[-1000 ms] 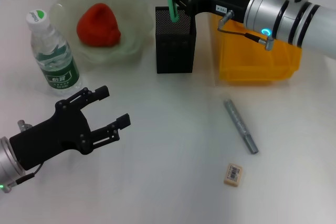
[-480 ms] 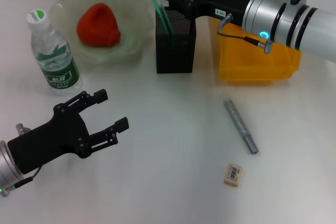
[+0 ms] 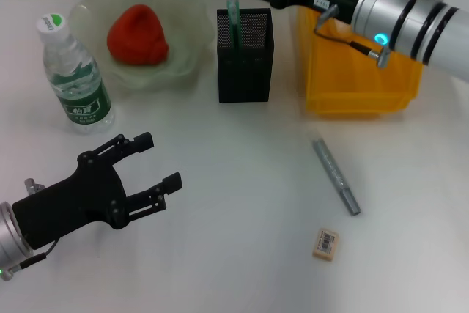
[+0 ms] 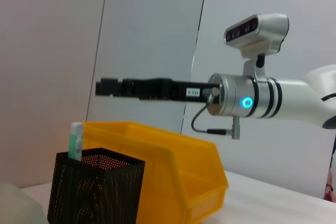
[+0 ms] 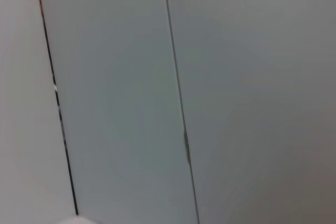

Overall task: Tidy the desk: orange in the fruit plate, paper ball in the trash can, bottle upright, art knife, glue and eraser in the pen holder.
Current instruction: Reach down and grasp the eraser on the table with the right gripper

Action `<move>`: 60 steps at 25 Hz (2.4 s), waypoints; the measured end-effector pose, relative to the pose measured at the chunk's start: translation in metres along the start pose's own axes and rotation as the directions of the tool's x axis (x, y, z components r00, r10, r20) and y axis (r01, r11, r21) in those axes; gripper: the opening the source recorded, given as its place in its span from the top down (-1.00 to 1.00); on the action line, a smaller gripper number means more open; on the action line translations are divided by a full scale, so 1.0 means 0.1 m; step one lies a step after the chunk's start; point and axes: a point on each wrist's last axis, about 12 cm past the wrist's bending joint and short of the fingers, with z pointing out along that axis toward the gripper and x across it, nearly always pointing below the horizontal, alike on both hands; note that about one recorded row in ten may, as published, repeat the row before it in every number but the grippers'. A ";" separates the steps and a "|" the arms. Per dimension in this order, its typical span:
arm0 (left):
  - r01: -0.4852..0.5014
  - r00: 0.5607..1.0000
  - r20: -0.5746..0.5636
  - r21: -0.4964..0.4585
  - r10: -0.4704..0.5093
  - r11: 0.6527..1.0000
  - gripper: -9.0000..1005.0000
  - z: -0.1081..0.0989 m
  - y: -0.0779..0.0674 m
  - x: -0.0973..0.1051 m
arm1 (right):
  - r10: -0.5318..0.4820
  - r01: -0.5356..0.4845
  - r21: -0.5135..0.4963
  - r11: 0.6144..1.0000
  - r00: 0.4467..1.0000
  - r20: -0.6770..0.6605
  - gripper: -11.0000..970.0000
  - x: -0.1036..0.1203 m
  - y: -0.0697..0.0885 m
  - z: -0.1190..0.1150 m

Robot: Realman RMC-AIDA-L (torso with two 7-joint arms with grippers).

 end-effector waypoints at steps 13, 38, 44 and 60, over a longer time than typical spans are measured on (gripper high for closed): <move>-0.003 0.997 -0.078 0.060 0.008 0.998 -0.68 0.00 -0.06 0.08 | 0.013 0.016 -0.233 0.972 0.992 0.123 -0.53 -0.36 -0.01 -0.50; -0.017 0.982 -0.179 0.250 0.063 0.968 -0.68 0.12 -0.07 0.03 | -0.739 0.114 -0.870 0.479 0.587 -0.330 -0.53 -0.73 0.37 -0.46; -0.012 0.982 -0.178 0.249 0.058 0.968 -0.68 0.13 -0.07 0.02 | -0.867 0.092 -0.945 0.314 0.433 -0.246 -0.53 -0.66 0.58 -0.30; 0.012 0.984 -0.176 0.238 0.031 0.971 -0.68 0.17 -0.06 0.01 | -0.982 0.024 -1.000 0.005 0.190 0.000 -0.51 -0.44 0.93 -0.17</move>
